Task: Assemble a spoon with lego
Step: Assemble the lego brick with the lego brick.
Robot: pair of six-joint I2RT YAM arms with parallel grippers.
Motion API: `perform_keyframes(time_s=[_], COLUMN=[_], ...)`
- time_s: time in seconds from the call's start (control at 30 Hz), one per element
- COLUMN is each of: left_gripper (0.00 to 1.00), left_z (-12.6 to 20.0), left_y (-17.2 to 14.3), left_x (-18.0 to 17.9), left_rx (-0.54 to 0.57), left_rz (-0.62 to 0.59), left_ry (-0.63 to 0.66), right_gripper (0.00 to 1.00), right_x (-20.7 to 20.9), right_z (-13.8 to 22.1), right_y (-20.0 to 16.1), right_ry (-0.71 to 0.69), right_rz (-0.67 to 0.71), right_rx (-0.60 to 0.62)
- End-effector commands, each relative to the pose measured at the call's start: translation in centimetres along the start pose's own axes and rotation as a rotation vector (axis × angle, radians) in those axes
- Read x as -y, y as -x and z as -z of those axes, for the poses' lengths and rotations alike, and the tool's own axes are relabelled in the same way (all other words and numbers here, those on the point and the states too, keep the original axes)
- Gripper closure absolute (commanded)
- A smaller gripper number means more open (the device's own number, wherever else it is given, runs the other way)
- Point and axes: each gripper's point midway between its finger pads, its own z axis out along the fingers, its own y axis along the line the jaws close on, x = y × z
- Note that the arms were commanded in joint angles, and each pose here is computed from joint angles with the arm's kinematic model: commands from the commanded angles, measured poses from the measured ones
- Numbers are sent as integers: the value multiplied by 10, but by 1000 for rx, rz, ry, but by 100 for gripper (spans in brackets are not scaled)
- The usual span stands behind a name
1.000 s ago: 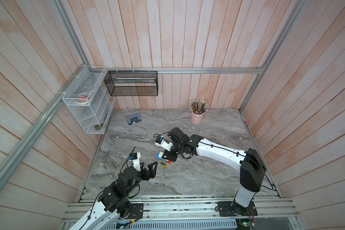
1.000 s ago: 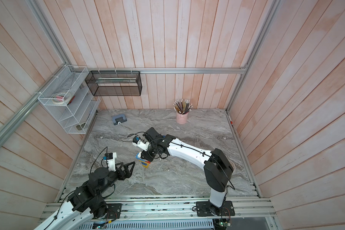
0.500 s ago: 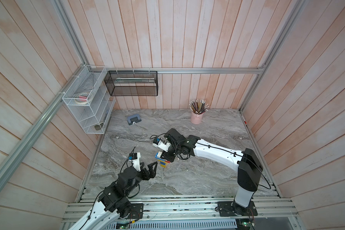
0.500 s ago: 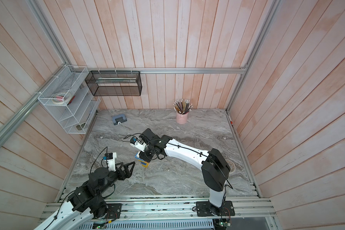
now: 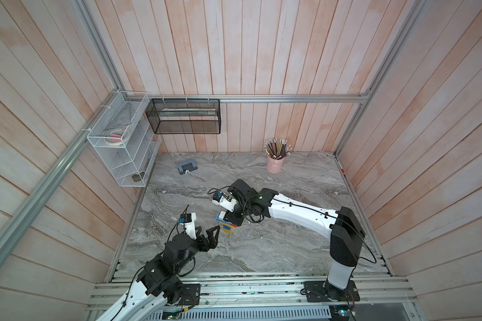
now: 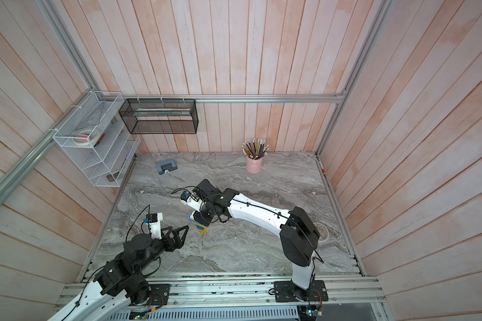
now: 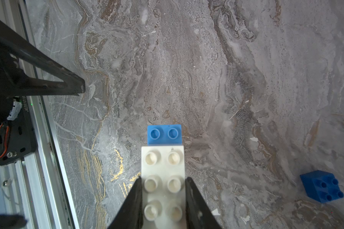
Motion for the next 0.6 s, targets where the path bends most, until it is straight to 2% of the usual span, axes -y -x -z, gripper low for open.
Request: perform_keyframes(time_s=[0.0, 0.57], left_gripper=[0, 0], left_z=[0, 1], left_y=[-1, -1], left_x=[-5, -3], left_rx=[7, 8], left_rz=[-10, -9], left_ry=[15, 6], right_gripper=[100, 100], right_x=[-4, -10], right_z=[-37, -47], right_y=[-102, -136], right_ry=[20, -20], right_rz=[-62, -85], right_rx=[-358, -456])
